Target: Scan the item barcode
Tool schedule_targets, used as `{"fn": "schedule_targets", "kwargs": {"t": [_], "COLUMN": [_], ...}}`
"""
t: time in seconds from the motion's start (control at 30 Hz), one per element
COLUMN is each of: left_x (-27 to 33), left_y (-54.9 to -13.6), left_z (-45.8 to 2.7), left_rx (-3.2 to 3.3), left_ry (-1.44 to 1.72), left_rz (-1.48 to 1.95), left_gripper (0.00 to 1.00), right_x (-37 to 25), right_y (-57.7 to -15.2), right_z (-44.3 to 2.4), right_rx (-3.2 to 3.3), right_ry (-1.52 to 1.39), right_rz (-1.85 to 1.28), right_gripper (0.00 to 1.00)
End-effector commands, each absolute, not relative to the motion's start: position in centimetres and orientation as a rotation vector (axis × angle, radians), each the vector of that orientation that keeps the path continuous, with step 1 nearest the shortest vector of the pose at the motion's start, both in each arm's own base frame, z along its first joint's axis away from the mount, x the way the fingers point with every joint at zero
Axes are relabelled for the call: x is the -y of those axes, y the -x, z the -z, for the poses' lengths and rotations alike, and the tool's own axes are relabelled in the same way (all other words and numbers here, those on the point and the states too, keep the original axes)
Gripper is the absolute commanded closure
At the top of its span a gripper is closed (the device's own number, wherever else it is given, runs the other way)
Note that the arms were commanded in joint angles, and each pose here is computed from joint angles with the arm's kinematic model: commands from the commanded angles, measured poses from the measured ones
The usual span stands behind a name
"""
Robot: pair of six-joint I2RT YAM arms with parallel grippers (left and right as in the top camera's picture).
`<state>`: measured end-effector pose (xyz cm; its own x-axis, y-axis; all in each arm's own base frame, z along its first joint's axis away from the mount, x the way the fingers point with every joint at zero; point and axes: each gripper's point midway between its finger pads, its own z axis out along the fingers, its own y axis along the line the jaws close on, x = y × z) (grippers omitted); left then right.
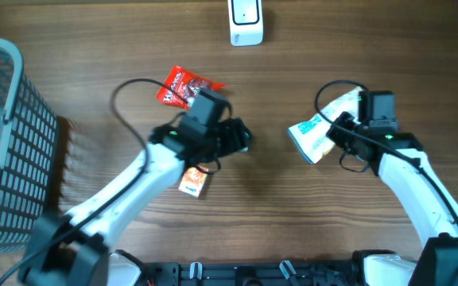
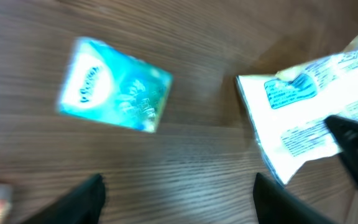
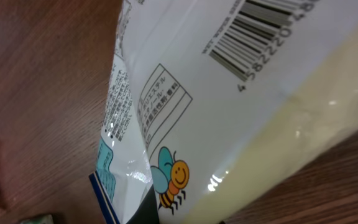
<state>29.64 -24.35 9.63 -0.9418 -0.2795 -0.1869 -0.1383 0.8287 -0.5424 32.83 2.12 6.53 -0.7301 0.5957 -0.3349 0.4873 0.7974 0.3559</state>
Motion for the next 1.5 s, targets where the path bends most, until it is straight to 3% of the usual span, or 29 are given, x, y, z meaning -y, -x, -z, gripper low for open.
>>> {"fn": "schedule_targets", "kwargs": {"t": [0.0,0.1,0.2,0.3,0.37,0.53,0.57,0.6,0.63,0.67,0.8,0.83,0.9,1.07,1.2,1.23,1.27,1.3,1.33,1.4,1.47], "left_x": [28.8,30.8,28.0,22.8,18.9,15.4,15.2,15.0,14.8,14.2,12.0,10.7,9.9,8.4,8.2,8.2,8.2,8.2,8.2,8.2,8.2], "left_y": [-28.7,-27.9,-29.7,-32.9,-34.1,-35.8,-36.0,-36.1,-36.0,-35.9,-34.3,-33.2,-32.7,-31.8,-31.6,-31.5,-31.5,-31.5,-31.5,-31.5,-31.5], "left_z": [-5.8,-1.7,-0.2,0.1,0.2,-5.0,-6.6,-8.9,-10.6,-11.9,-11.6,-10.9,-10.7,-10.6,-10.4,-10.4,-10.4,-10.4,-10.4,-10.4,-10.4], "left_rx": [-2.816,-2.875,-2.825,-2.677,-2.619,-2.518,-2.483,-2.438,-2.402,-2.369,-2.392,-2.421,-2.43,-2.428,-2.438,-2.441,-2.442,-2.443,-2.443,-2.443,-2.443], "left_ry": [0.316,0.337,0.454,0.569,0.653,0.769,0.775,0.772,0.772,0.779,0.798,0.804,0.806,0.806,0.804,0.804,0.803,0.804,0.804,0.804,0.804], "left_rz": [0.851,0.832,0.63,0.334,0.168,0.231,0.265,0.307,0.335,0.336,0.188,0.085,0.028,-0.091,-0.103,-0.107,-0.109,-0.108,-0.108,-0.108,-0.107], "left_gripper": [0.44,0.58,0.85,0.88,0.96,0.96,0.89,0.75,0.29,0.0,0.0,0.0,0.0,0.0,0.0,0.0,0.0,0.0,0.0,0.0,0.0], "right_x": [-1.8,-1.6,-1.7,-2.2,-2.9,-3.2,-3.4,-4.0,-4.5,-5.3,-5.2,-5.8,-6.6,-2.8,-7.7,-9.1,-10.4,-11.7,-13.0,-15.5,-15.8], "right_y": [-32.6,-32.4,-32.1,-31.7,-31.6,-31.9,-32.2,-33.0,-33.5,-34.4,-37.1,-38.6,-39.6,-38.6,-37.8,-37.3,-36.9,-36.5,-36.2,-35.0,-34.3], "right_z": [-6.8,-6.7,-6.6,-6.5,-6.6,-7.8,-8.5,-9.7,-10.4,-11.5,-14.7,-17.9,-19.0,-18.9,-13.0,-11.8,-11.3,-10.8,-10.0,-8.2,-9.0], "right_rx": [-2.579,-2.582,-2.596,-2.618,-2.649,-2.637,-2.624,-2.597,-2.579,-2.547,-2.338,-2.16,-2.084,-1.995,-2.064,-2.059,-2.052,-2.059,-2.091,-2.209,-2.293], "right_ry": [-0.788,-0.8,-0.805,-0.794,-0.659,-0.473,-0.421,-0.318,-0.241,-0.127,0.034,0.066,0.137,0.146,0.491,0.557,0.549,0.509,0.528,0.519,0.39], "right_rz": [-0.406,-0.403,-0.406,-0.437,-0.465,-0.435,-0.421,-0.394,-0.374,-0.298,0.2,0.389,0.463,1.113,1.173,1.181,1.144,1.057,0.962,0.702,0.486], "right_gripper": [0.96,0.96,0.96,0.96,0.96,0.96,0.96,0.96,0.95,0.96,0.95,0.96,0.96,0.96,0.94,0.81,0.34,0.22,0.19,0.0,0.0]}}
